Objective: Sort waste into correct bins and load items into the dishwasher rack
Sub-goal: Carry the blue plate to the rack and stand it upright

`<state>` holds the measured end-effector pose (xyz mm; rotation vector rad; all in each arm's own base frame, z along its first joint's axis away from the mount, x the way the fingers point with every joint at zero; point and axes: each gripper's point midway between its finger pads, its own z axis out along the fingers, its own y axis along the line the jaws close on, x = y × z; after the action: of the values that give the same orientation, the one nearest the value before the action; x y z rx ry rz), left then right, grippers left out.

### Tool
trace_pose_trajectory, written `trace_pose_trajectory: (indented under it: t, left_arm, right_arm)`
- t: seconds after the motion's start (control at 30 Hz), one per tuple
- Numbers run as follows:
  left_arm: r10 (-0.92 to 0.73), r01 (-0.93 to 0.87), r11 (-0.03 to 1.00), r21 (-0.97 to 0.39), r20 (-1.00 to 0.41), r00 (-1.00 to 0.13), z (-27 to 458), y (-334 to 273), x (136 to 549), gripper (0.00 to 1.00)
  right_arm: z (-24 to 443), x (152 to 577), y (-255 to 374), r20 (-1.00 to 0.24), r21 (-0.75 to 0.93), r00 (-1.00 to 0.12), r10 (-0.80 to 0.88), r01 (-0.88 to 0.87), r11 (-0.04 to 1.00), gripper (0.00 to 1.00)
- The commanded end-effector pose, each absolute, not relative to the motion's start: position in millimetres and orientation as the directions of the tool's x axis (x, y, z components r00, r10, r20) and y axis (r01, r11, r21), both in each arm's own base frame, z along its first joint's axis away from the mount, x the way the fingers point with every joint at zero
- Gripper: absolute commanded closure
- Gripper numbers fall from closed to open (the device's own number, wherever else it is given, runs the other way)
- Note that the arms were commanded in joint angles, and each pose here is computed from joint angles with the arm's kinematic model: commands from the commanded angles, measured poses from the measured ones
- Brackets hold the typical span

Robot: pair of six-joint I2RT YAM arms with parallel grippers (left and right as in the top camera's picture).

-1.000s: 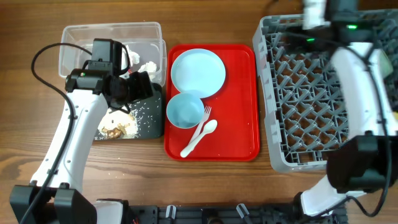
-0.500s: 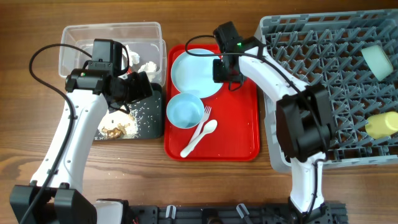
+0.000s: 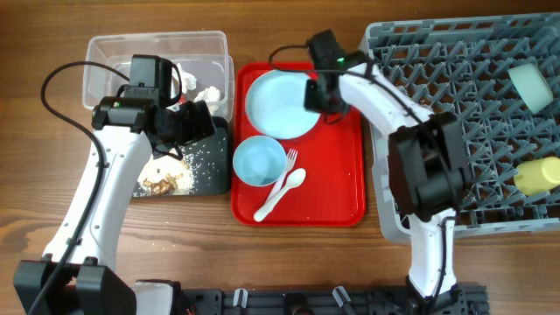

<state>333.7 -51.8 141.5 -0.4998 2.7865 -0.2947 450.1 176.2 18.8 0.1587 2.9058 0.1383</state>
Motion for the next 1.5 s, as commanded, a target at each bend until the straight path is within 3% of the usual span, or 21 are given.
trace_pose_trajectory:
  t: [0.0,0.03,0.13,0.2,0.3,0.57,0.87,0.97,1.1,1.13,1.17,1.27,1.33,1.37,1.4,1.47]
  left_arm:
    - [-0.38,-0.317,0.915,-0.248,-0.27,-0.885,146.5,-47.7,335.3,0.12]
    - [-0.38,-0.316,0.915,-0.25,-0.273,-0.884,146.8,-47.7,336.1,0.12]
    - [-0.38,-0.315,0.915,-0.251,-0.275,-0.883,147.0,-47.8,336.7,0.11]
    - [-0.38,-0.315,0.915,-0.251,-0.275,-0.883,147.0,-47.8,336.7,0.11]
    - [-0.38,-0.315,0.915,-0.251,-0.275,-0.883,147.0,-47.8,336.7,0.11]
    - [-0.379,-0.313,0.914,-0.257,-0.272,-0.885,147.1,-49.1,336.4,0.11]
    - [-0.379,-0.312,0.914,-0.259,-0.271,-0.885,147.2,-49.5,336.4,0.11]
    - [-0.379,-0.31,0.914,-0.262,-0.277,-0.883,147.8,-49.7,338.1,0.11]
    - [-0.379,-0.309,0.914,-0.264,-0.281,-0.882,148.2,-49.8,339.1,0.11]
    - [-0.379,-0.309,0.914,-0.264,-0.281,-0.882,148.2,-49.8,339.0,0.1]
    - [-0.379,-0.309,0.914,-0.264,-0.28,-0.882,148.2,-49.8,338.9,0.1]
    - [-0.379,-0.309,0.914,-0.264,-0.28,-0.882,148.2,-49.8,338.9,0.1]
    - [-0.379,-0.309,0.914,-0.263,-0.28,-0.882,148.2,-49.7,339.0,0.06]
    - [-0.379,-0.309,0.914,-0.263,-0.281,-0.882,148.2,-49.7,339.0,0.04]
    - [-0.379,-0.309,0.914,-0.263,-0.28,-0.882,148.2,-49.7,339.0,0.03]
    - [-0.379,-0.309,0.914,-0.263,-0.28,-0.882,148.1,-49.7,338.8,0.02]
  right_arm:
    - [117.6,495.0,137.6,-0.466,0.047,-0.885,0.007,-0.018,0.999,0.96]
    - [166.9,500.5,119.2,-0.56,-0.031,-0.825,-0.079,-0.075,0.997,0.96]
    - [266.5,500.3,49.1,-0.719,-0.273,-0.676,-0.159,0.064,0.96,0.96]
    - [310.0,498.0,8.8,-0.718,-0.469,-0.63,-0.296,0.124,0.875,0.96]
    - [346.8,482.5,-72.3,-0.628,-0.705,-0.704,-0.333,0.334,0.625,0.96]
    - [329.8,466.5,-190.3,-0.643,-0.717,-0.746,-0.174,0.508,0.477,0.96]
    - [241.1,483.6,-218.8,-0.549,-0.741,-0.83,-0.1,0.428,0.518,0.96]
    - [212.5,485.5,-205.8,-0.55,-0.683,-0.833,-0.057,0.41,0.604,0.96]
    - [199.5,478.2,-188.4,-0.545,-0.651,-0.838,-0.006,0.419,0.633,0.95]
    - [199.3,474.9,-184.4,-0.556,-0.631,-0.831,0.017,0.435,0.642,0.66]
    - [198.2,475.4,-176.4,-0.553,-0.606,-0.833,0.011,0.411,0.681,0.44]
    - [215.9,478.5,-139.8,-0.605,-0.435,-0.796,-0.013,0.317,0.843,0.31]
    - [239.8,474.7,-68.1,-0.672,-0.104,-0.741,0.002,0.097,0.99,0.27]
    - [245.1,467.6,-35.7,-0.672,0.049,-0.74,0.029,-0.006,0.999,0.27]
    - [248.1,451.3,11.1,-0.627,0.278,-0.775,0.08,-0.127,0.952,0.28]
    - [235.4,423.8,59.2,-0.496,0.449,-0.864,0.083,-0.174,0.876,0.3]
